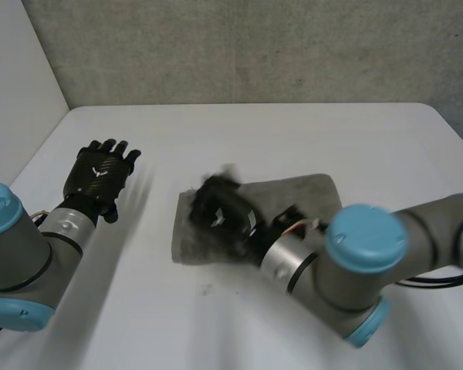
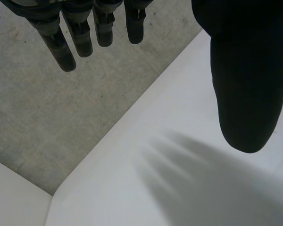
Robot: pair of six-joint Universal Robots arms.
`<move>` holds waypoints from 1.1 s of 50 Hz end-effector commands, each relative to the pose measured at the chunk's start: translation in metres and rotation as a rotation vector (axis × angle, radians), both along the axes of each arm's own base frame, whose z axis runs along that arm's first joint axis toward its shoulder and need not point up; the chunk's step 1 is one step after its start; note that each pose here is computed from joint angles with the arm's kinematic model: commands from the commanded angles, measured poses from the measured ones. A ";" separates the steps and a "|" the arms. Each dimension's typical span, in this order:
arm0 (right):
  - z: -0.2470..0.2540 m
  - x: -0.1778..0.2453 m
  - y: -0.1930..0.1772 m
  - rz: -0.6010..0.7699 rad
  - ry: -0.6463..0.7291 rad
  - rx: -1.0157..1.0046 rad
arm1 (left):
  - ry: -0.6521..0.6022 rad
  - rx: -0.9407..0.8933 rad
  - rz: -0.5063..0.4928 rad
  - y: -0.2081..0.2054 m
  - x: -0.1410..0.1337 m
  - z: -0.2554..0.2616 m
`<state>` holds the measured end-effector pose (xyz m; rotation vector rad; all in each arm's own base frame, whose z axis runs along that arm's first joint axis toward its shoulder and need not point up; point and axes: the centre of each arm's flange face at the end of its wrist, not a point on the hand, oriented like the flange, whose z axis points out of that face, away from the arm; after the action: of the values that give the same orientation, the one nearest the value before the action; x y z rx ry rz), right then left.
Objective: Fold the towel.
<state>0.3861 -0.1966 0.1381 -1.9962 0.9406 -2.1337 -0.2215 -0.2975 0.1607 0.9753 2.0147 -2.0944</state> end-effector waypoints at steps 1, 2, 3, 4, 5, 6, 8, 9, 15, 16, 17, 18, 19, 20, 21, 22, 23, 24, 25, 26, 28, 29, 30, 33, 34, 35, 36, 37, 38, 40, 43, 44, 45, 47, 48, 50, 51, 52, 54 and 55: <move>-0.041 0.012 0.020 0.084 0.079 0.028 | 0.000 0.002 -0.003 0.001 -0.001 0.000; -0.041 0.012 0.020 0.084 0.079 0.028 | 0.000 0.002 -0.003 0.001 -0.001 0.000; -0.038 0.011 0.016 0.064 0.073 0.022 | -0.001 0.003 -0.003 0.001 -0.001 -0.001; -0.031 0.011 0.012 0.049 0.053 0.020 | -0.001 0.003 -0.004 0.002 -0.001 -0.001; -0.031 0.011 0.012 0.049 0.052 0.020 | -0.001 0.003 -0.004 0.002 -0.001 -0.001; -0.021 0.011 0.008 0.023 0.031 0.016 | -0.001 0.003 -0.009 0.003 -0.002 -0.001; -0.009 0.009 0.003 -0.020 0.003 0.028 | -0.001 0.003 -0.012 0.003 -0.003 -0.001; 0.002 0.005 -0.001 -0.076 -0.032 0.058 | -0.001 0.003 -0.016 0.004 -0.004 -0.001; 0.029 -0.042 -0.037 -0.366 -0.235 0.338 | 0.002 0.000 -0.071 0.017 -0.020 0.001; 0.029 -0.042 -0.037 -0.366 -0.236 0.339 | 0.002 -0.001 -0.071 0.017 -0.020 0.001; 0.036 -0.054 -0.040 -0.402 -0.292 0.410 | 0.004 -0.008 -0.094 0.022 -0.027 0.003; 0.038 -0.066 -0.043 -0.434 -0.329 0.482 | 0.007 -0.017 -0.122 0.029 -0.034 0.006; 0.038 -0.066 -0.043 -0.435 -0.329 0.483 | 0.007 -0.017 -0.122 0.029 -0.034 0.006; 0.037 -0.079 -0.047 -0.476 -0.353 0.552 | 0.009 -0.029 -0.157 0.037 -0.043 0.010; 0.032 -0.092 -0.052 -0.526 -0.361 0.618 | 0.013 -0.042 -0.192 0.045 -0.053 0.014; 0.032 -0.092 -0.052 -0.527 -0.361 0.618 | 0.013 -0.043 -0.193 0.045 -0.053 0.014; 0.025 -0.104 -0.056 -0.575 -0.352 0.675 | 0.017 -0.051 -0.231 0.054 -0.063 0.016; 0.025 -0.104 -0.056 -0.576 -0.352 0.676 | 0.017 -0.051 -0.231 0.054 -0.063 0.016; 0.019 -0.115 -0.059 -0.621 -0.335 0.719 | 0.019 -0.059 -0.261 0.061 -0.072 0.017; 0.013 -0.124 -0.060 -0.658 -0.314 0.755 | 0.021 -0.061 -0.291 0.067 -0.080 0.017; 0.007 -0.131 -0.060 -0.690 -0.294 0.783 | 0.022 -0.068 -0.315 0.072 -0.087 0.018; 0.002 -0.137 -0.062 -0.719 -0.280 0.799 | 0.022 -0.068 -0.332 0.075 -0.093 0.017; 0.002 -0.138 -0.062 -0.719 -0.280 0.799 | 0.022 -0.068 -0.332 0.075 -0.093 0.017; -0.011 -0.152 -0.069 -0.777 -0.260 0.809 | 0.026 -0.063 -0.349 0.075 -0.102 0.013; -0.016 -0.157 -0.073 -0.794 -0.246 0.803 | 0.025 -0.058 -0.349 0.074 -0.103 0.010; -0.016 -0.157 -0.073 -0.794 -0.246 0.803 | 0.025 -0.058 -0.349 0.074 -0.103 0.010; -0.020 -0.158 -0.075 -0.799 -0.232 0.787 | 0.023 -0.056 -0.349 0.074 -0.103 0.009; -0.023 -0.160 -0.079 -0.799 -0.224 0.768 | 0.022 -0.051 -0.349 0.074 -0.103 0.007; -0.023 -0.160 -0.079 -0.799 -0.224 0.768 | 0.022 -0.051 -0.349 0.074 -0.103 0.007; -0.025 -0.160 -0.083 -0.794 -0.211 0.736 | 0.016 -0.037 -0.340 0.074 -0.100 0.004; -0.020 -0.159 -0.087 -0.796 -0.200 0.684 | 0.012 -0.025 -0.334 0.074 -0.097 0.002; -0.020 -0.159 -0.087 -0.796 -0.200 0.684 | 0.009 -0.019 -0.329 0.075 -0.094 0.001; -0.015 -0.156 -0.088 -0.783 -0.190 0.648 | 0.006 -0.011 -0.317 0.074 -0.090 -0.001; -0.009 -0.156 -0.090 -0.774 -0.184 0.611 | 0.003 -0.005 -0.299 0.071 -0.084 -0.002; 0.001 -0.152 -0.094 -0.759 -0.195 0.569 | 0.002 -0.003 -0.277 0.066 -0.079 -0.002; 0.011 -0.146 -0.095 -0.735 -0.207 0.531 | 0.008 -0.013 -0.262 0.062 -0.075 0.002; 0.023 -0.135 -0.091 -0.696 -0.220 0.499 | 0.013 -0.018 -0.251 0.059 -0.073 0.005; 0.023 -0.135 -0.091 -0.696 -0.220 0.499 | 0.013 -0.018 -0.251 0.059 -0.073 0.005; 0.033 -0.116 -0.081 -0.630 -0.225 0.469 | 0.023 -0.020 -0.246 0.058 -0.072 0.007; 0.041 -0.094 -0.066 -0.553 -0.223 0.450 | 0.035 -0.014 -0.236 0.056 -0.070 0.008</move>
<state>0.2435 -0.2883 0.1475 -1.2537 2.1480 -1.9556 -0.2990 -0.2340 0.1625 1.3026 1.9683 -2.2368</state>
